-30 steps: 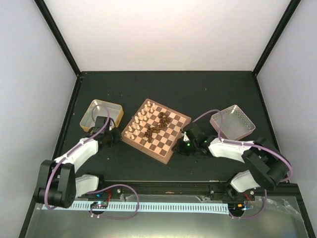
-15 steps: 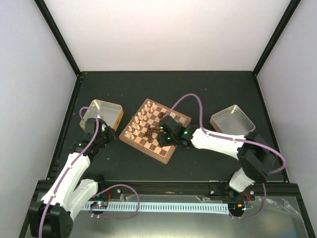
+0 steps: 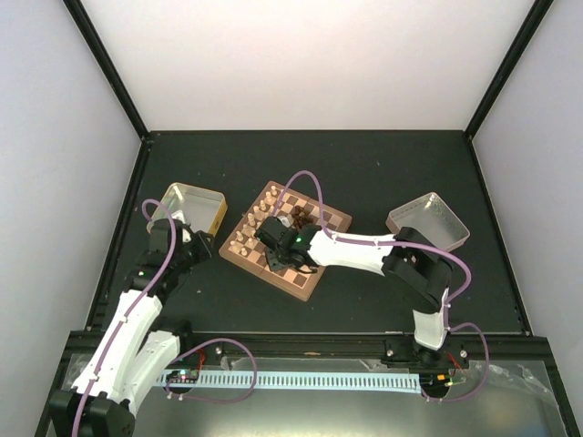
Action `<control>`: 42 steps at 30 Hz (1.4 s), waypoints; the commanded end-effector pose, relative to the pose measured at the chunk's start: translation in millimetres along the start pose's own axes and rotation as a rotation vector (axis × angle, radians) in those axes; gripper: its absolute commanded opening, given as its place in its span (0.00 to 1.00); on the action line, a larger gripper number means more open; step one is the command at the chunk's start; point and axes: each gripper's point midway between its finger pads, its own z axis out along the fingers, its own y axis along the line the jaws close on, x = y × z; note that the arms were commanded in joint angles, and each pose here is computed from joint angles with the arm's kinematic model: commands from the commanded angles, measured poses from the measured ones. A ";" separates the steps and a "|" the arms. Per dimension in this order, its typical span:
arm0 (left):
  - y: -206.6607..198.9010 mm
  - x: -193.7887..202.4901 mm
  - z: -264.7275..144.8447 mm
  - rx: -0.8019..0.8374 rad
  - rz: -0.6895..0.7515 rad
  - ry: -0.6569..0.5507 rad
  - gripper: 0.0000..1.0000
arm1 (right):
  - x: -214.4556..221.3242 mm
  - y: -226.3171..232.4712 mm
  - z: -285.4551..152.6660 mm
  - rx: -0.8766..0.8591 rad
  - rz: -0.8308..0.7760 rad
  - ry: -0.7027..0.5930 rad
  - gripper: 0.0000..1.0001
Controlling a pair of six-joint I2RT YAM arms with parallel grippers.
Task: Set up the chess pieces on the board
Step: Pick up the chess piece from the chessboard.
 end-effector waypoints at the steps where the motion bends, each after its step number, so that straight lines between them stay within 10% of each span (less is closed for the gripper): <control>1: -14.9 -6.1 -8.6 0.052 0.031 -0.004 0.34 | 0.8 -5.2 5.9 0.069 -0.024 0.004 0.42; 22: -32.4 -6.1 -15.8 0.135 0.062 0.015 0.43 | 16.2 -15.7 19.8 0.089 -0.051 0.028 0.11; 42: -110.8 43.5 -4.3 0.630 0.016 0.269 0.56 | -16.1 -30.5 -36.4 -0.282 -0.145 -0.290 0.01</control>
